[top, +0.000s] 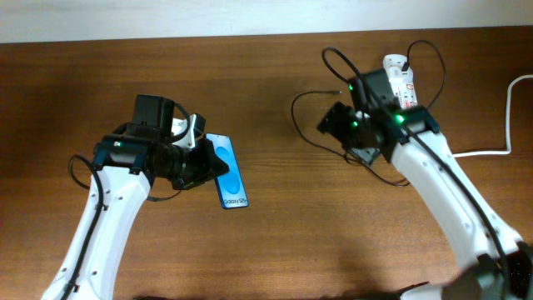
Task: Plug charger to phone and switch on socket
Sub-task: 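Move the right gripper toward the black cable near the power strip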
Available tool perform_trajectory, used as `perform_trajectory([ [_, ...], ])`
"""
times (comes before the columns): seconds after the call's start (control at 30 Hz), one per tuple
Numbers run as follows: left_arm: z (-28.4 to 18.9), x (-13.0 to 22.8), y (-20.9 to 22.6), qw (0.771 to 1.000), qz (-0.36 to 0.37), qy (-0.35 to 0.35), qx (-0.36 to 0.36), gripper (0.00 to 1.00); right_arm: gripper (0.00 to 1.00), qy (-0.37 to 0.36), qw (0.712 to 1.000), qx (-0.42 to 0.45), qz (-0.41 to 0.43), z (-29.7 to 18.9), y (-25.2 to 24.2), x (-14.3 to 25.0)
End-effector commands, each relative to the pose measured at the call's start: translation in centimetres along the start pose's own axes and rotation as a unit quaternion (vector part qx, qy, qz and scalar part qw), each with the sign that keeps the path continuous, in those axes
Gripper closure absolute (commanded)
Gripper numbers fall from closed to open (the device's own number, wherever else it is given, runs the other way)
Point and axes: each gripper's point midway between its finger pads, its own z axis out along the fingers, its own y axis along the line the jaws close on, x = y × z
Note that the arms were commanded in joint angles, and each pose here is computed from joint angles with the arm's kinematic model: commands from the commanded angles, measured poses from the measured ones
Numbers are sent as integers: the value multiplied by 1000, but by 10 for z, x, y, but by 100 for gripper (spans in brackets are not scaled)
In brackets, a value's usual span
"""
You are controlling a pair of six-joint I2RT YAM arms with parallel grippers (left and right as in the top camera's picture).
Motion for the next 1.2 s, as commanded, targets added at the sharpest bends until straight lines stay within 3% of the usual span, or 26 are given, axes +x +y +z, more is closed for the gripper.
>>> perform_trajectory([
  [0.0, -9, -1, -8, 1000, 6, -14, 12, 100, 15, -4, 1000, 11, 23, 21, 11, -30],
  [0.23, -9, 0, -8, 1000, 6, -13, 12, 100, 17, 5, 995, -16, 94, 75, 22, -96],
  [0.3, -9, 0, -8, 1000, 6, -13, 12, 100, 20, 26, 991, -46, 127, 94, 26, -104],
  [0.37, -9, 0, -8, 1000, 6, -13, 12, 100, 30, 47, 983, -67, 166, 117, 25, -111],
  [0.5, -9, -1, -8, 1000, 6, -13, 12, 100, 30, 40, 979, -93, 178, 146, 31, -122],
  [0.87, -9, -4, -1, 1000, 6, -23, -8, 100, 31, 22, 969, -98, 225, 189, 40, -122],
  [1.17, -9, -4, -1, 1000, 5, -23, -8, 100, 42, -34, 963, -48, 262, 205, 21, -129],
])
